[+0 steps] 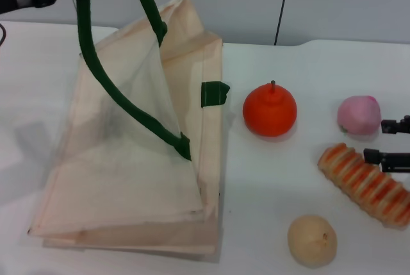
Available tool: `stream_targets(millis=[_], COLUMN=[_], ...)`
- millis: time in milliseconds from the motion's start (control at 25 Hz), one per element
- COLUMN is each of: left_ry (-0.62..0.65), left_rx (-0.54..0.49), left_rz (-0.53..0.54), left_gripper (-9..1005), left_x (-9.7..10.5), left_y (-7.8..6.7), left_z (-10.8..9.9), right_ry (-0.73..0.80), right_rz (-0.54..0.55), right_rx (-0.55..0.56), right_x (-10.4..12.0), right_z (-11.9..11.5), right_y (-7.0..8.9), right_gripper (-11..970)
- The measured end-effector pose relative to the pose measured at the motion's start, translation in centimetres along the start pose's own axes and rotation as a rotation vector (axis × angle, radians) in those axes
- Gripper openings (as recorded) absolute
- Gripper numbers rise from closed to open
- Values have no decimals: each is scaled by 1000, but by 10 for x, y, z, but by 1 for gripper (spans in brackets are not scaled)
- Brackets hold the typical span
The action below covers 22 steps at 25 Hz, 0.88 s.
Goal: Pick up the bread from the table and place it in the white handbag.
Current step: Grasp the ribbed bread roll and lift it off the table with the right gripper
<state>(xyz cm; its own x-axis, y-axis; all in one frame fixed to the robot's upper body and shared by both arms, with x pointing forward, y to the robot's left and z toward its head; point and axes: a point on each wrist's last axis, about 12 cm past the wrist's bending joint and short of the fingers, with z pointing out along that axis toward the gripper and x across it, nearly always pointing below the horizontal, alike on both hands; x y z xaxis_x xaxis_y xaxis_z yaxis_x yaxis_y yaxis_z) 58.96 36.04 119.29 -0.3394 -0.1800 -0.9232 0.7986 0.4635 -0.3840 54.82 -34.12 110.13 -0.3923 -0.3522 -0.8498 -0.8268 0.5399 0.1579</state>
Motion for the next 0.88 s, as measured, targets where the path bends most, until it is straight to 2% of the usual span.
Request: stream_targets(millis=[280, 600, 880], left_ry=[-1, 0, 2], left_rx=[12, 25, 29], left_rz=[11, 20, 23], left_gripper=[118, 119, 120], left_x=[-5, -9, -11], left_y=[0, 0, -1], left_z=[5, 10, 12], right_ry=[69, 115, 161], right_rz=[6, 21, 14], right_rx=[-25, 24, 4], right_x=[5, 9, 10], right_z=[3, 10, 20], right_y=[2, -2, 0], right_gripper=[889, 890, 890])
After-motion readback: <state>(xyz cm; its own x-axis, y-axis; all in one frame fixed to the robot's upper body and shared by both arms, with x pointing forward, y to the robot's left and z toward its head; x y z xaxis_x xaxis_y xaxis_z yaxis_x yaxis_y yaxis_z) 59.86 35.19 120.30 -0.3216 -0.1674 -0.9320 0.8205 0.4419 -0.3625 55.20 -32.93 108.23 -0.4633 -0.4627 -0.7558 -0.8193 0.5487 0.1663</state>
